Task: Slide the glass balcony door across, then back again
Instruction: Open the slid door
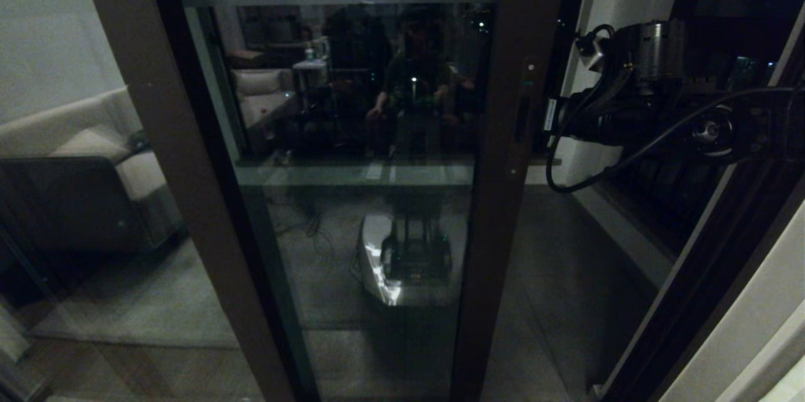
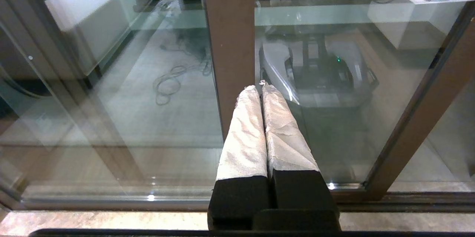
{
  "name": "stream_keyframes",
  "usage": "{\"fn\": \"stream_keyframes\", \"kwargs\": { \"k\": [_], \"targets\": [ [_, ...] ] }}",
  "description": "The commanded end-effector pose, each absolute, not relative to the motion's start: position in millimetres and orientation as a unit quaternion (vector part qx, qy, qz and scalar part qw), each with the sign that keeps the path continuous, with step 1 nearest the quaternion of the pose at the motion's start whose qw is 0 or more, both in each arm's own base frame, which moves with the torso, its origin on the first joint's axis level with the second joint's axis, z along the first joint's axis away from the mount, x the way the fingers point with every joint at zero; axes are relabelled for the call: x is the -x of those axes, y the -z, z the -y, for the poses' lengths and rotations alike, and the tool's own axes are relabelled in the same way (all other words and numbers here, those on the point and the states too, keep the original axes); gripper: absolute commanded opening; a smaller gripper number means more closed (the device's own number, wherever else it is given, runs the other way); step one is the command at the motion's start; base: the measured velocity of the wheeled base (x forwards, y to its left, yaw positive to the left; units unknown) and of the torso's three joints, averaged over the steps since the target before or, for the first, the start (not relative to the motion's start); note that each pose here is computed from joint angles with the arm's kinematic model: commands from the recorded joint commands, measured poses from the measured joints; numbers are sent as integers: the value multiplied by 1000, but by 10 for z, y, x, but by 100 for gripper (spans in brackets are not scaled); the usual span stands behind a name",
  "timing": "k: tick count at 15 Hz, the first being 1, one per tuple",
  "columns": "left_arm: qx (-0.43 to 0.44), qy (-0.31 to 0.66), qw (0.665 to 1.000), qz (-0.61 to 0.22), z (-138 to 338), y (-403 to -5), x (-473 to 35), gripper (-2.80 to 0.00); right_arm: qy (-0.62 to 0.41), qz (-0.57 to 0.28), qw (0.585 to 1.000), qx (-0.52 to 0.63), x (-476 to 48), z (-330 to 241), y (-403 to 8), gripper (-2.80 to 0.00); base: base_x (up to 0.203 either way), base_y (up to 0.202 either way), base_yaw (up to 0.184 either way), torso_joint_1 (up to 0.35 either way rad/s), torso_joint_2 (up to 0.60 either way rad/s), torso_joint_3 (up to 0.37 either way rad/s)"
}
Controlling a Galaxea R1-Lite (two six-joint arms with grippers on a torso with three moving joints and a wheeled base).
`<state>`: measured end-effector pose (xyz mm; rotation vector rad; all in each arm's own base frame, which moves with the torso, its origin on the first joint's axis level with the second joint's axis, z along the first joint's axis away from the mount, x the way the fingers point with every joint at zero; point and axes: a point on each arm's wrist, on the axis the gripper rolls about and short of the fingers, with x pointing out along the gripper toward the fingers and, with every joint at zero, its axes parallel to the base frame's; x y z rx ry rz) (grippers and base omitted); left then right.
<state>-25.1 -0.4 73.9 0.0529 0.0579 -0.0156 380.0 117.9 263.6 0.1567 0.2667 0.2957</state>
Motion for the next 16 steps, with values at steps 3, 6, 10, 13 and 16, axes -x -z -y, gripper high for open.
{"fn": "stream_keyframes", "kwargs": {
  "k": [3,6,10,13,16],
  "targets": [
    [-27,8,999,-29,4,-738,251,-280,-159,-142,974,-76,-3820,-1282,-2564,-280,0,0,0,0,0,0],
    [-27,8,999,-29,4,-738,251,-280,-161,-139,974,-74,-3831,-1372,-2569,-280,0,0,0,0,0,0],
    [-27,8,999,-29,4,-738,251,-280,-170,-142,972,-73,-3856,-1466,-2527,-280,0,0,0,0,0,0],
    [-27,8,999,-29,4,-738,251,-280,-179,-137,972,-72,-3869,-1553,-2543,-280,0,0,0,0,0,0],
    [-27,8,999,-29,4,-738,251,-280,-164,-130,975,-71,-3929,-1677,-2523,-280,0,0,0,0,0,0]
  ]
}}
